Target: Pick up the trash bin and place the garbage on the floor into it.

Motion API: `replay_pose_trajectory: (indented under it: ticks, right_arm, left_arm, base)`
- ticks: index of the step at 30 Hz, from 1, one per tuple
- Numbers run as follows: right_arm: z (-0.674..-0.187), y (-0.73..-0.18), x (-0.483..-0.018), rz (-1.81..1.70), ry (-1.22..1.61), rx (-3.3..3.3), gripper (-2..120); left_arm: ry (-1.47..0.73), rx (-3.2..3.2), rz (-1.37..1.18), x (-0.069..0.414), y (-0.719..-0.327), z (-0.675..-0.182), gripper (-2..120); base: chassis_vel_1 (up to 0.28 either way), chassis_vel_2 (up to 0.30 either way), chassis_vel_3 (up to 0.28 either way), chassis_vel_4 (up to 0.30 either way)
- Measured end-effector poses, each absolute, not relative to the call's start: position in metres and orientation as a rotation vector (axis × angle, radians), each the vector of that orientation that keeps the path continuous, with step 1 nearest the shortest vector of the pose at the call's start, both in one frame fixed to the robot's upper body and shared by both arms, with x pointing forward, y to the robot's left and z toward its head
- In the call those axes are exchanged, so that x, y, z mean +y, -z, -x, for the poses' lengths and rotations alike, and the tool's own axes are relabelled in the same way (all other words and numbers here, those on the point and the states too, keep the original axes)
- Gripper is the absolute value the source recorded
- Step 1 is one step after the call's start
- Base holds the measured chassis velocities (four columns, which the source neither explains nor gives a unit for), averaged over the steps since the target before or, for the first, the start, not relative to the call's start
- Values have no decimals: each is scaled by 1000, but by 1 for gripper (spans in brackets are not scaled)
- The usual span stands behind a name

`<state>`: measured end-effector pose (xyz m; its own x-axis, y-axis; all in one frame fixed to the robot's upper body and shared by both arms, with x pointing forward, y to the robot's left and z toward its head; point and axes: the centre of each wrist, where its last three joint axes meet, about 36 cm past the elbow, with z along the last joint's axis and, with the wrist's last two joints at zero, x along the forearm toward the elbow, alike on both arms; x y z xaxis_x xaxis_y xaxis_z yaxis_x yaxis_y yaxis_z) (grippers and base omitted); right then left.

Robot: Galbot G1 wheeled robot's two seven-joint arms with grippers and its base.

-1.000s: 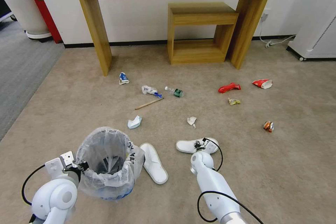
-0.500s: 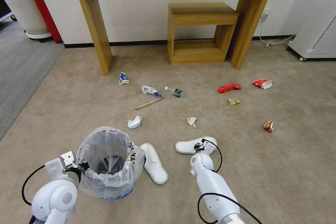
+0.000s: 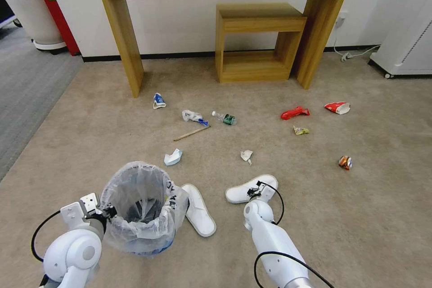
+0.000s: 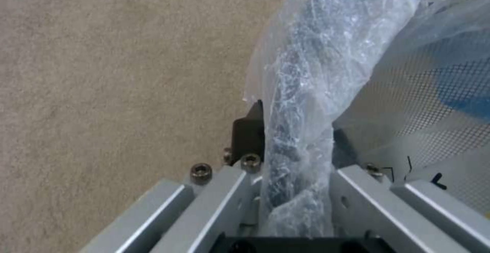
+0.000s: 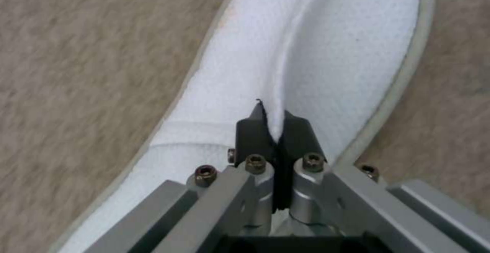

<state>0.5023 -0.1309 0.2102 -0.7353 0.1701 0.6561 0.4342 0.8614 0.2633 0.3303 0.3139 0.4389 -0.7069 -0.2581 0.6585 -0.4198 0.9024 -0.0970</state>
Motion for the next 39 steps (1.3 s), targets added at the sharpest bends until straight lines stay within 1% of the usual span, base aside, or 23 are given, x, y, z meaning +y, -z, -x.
replay_pose_trajectory:
  ticks: [5,8,10,11,14,15,18,19,20,21,22,23,26,27,30,31,33,34,38,39]
  right_arm:
    - [-484,-219,-119,362,576,-2417,0]
    - [-477,-233,-125,334,602,-2455,0]
    - [-472,-257,-142,306,628,-2514,0]
    - [-472,-257,-142,306,628,-2514,0]
    - [-458,-305,-161,213,671,-2615,0]
    - [-458,-305,-161,213,671,-2615,0]
    - [-440,-360,-162,68,723,-2715,0]
    - [-440,-360,-162,68,723,-2715,0]
    - [-435,-376,-162,22,739,-2742,0]
    - [-425,-402,-161,-67,764,-2787,0]
    - [-420,-414,-161,-113,770,-2808,0]
    - [-420,-414,-161,-113,770,-2808,0]
    - [-400,-454,-171,-337,712,-2908,0]
    - [-400,-454,-171,-337,712,-2908,0]
    - [-386,-479,-181,-581,616,-2992,0]
    - [-386,-479,-181,-581,616,-2992,0]
    - [-384,-487,-184,-732,589,-3033,0]
    - [-384,-487,-184,-732,589,-3033,0]
    - [-394,-491,-177,-1077,579,-3079,0]
    - [-394,-491,-177,-1077,579,-3079,0]
  left_arm:
    - [-312,-2387,-490,317,-437,-333,1]
    - [-310,-2388,-489,317,-437,-334,1]
    - [-307,-2390,-487,317,-438,-335,1]
    - [-307,-2390,-487,317,-438,-335,1]
    - [-311,-2398,-474,315,-441,-335,1]
    - [-311,-2398,-474,315,-441,-335,1]
    - [-314,-2406,-457,312,-444,-335,1]
    - [-314,-2406,-457,312,-444,-335,1]
    - [-312,-2408,-453,311,-445,-335,1]
    - [-310,-2410,-444,312,-448,-334,1]
    - [-307,-2411,-440,312,-449,-334,1]
    - [-307,-2411,-440,312,-449,-334,1]
    - [-295,-2412,-437,316,-452,-334,1]
    - [-295,-2412,-437,316,-452,-334,1]
    - [-279,-2416,-438,322,-456,-336,1]
    - [-279,-2416,-438,322,-456,-336,1]
    - [-277,-2412,-437,324,-458,-338,1]
    - [-277,-2412,-437,324,-458,-338,1]
    - [-279,-2408,-413,321,-459,-342,1]
    - [-279,-2408,-413,321,-459,-342,1]
  base:
    - [0,0,0,0]
    - [0,0,0,0]
    - [0,0,0,0]
    - [0,0,0,0]
    - [0,0,0,0]
    - [0,0,0,0]
    - [0,0,0,0]
    - [0,0,0,0]
    - [0,0,0,0]
    - [0,0,0,0]
    - [0,0,0,0]
    - [0,0,0,0]
    - [0,0,0,0]
    - [0,0,0,0]
    - [0,0,0,0]
    - [0,0,0,0]
    - [0,0,0,0]
    - [0,0,0,0]
    - [0,0,0,0]
    - [0,0,0,0]
